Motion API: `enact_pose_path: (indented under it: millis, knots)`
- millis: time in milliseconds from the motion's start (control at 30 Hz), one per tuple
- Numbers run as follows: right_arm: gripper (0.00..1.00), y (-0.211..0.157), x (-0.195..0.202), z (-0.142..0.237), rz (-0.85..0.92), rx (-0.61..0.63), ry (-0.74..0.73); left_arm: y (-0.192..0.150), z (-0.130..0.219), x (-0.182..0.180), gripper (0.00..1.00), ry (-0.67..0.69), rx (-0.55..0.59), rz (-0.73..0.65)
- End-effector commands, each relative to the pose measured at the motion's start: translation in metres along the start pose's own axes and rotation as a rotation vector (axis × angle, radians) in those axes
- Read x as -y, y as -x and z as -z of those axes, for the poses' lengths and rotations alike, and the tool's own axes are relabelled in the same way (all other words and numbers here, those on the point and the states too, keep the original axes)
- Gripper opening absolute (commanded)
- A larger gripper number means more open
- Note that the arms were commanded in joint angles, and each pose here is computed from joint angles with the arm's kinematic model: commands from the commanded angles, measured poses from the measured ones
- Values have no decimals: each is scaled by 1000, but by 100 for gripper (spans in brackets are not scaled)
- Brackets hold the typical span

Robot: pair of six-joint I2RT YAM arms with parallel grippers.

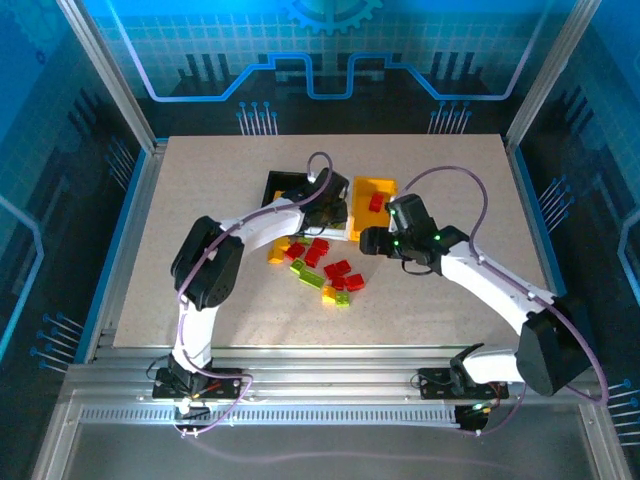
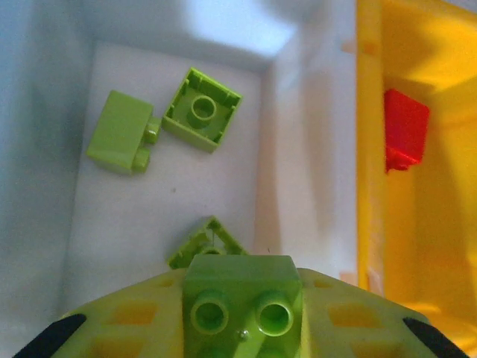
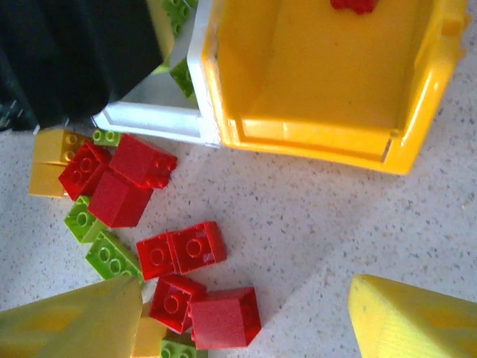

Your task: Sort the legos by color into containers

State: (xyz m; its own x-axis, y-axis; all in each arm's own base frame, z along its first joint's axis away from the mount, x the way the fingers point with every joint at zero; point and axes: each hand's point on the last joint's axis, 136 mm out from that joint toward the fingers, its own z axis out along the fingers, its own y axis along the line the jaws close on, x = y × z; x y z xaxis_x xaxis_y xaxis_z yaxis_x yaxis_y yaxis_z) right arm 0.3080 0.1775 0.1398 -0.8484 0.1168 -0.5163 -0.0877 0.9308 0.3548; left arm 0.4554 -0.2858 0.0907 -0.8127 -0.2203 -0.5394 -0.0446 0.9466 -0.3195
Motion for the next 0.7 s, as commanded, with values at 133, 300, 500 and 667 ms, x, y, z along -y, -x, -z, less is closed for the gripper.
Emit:
enact_pose_path:
  millis: [133, 300, 500, 667]
  knots:
    - [75, -17, 5, 5, -22, -42, 12, 5, -19, 6, 52, -4, -46, 53]
    - [75, -39, 2, -9, 15, -116, 25, 6, -14, 15, 60, -48, -54, 70]
    - [77, -68, -12, -33, 120, -226, 28, 16, 35, 40, 72, -194, -11, 95]
    - [78, -76, -28, -49, 202, -265, 0, 6, 89, 47, 89, -277, 30, 59]
